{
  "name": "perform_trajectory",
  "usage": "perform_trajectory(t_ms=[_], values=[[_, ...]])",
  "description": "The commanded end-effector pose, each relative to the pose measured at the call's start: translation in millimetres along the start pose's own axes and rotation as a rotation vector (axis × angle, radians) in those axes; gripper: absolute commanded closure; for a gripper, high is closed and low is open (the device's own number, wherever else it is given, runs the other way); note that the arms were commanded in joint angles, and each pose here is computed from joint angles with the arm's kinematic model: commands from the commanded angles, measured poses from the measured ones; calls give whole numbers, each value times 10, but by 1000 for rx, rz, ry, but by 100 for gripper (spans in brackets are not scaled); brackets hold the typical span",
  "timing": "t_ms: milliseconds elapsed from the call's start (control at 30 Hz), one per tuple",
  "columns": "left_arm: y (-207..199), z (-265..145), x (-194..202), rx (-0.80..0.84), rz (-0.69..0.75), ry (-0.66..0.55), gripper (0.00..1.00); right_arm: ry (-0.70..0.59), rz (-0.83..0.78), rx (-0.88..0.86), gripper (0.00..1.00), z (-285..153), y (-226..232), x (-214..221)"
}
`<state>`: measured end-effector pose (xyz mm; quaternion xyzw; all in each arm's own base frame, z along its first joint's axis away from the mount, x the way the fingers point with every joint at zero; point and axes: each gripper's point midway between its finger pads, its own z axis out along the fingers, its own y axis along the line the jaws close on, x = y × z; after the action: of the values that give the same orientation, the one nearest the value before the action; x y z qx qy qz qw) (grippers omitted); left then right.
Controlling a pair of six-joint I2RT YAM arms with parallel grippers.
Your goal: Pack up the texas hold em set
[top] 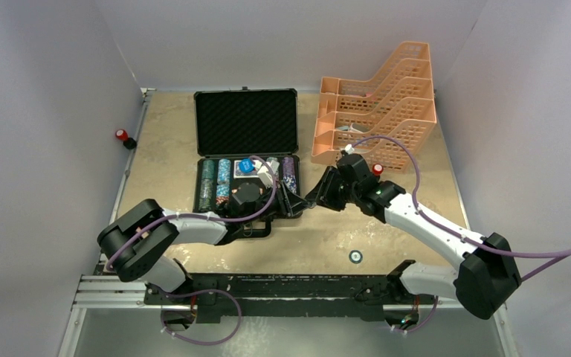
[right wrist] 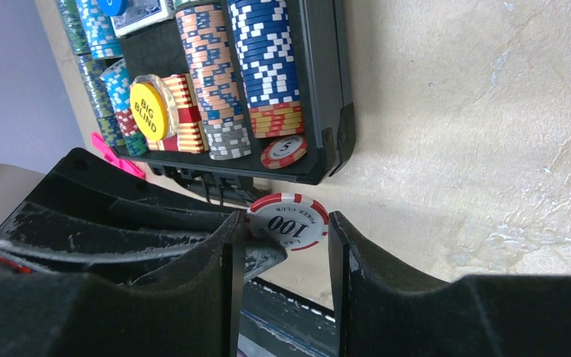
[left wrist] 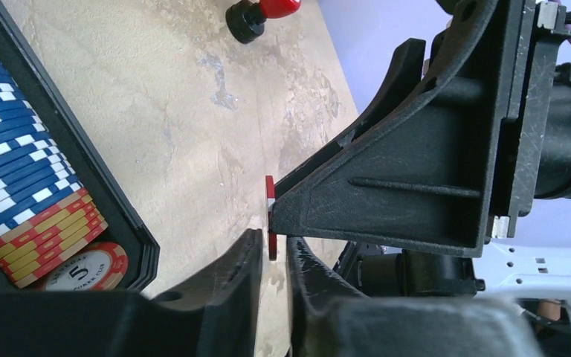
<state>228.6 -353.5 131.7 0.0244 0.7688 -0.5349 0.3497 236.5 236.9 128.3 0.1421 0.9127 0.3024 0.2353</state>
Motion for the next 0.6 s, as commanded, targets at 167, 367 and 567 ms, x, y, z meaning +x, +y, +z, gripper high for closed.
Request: perform_trajectory(t_ms=[167,367,567], values=[[36,30,-273,-98,-29,-102,100,-26,18,48,28,-14,30,-127],[710,-541,-745,-677,-90,-302,100,-249,80,192,3,-214,-47,-633],[839,-1413,-1325,-1083,-165,-603,100,-229,59,199,4,-109,-76,-612]])
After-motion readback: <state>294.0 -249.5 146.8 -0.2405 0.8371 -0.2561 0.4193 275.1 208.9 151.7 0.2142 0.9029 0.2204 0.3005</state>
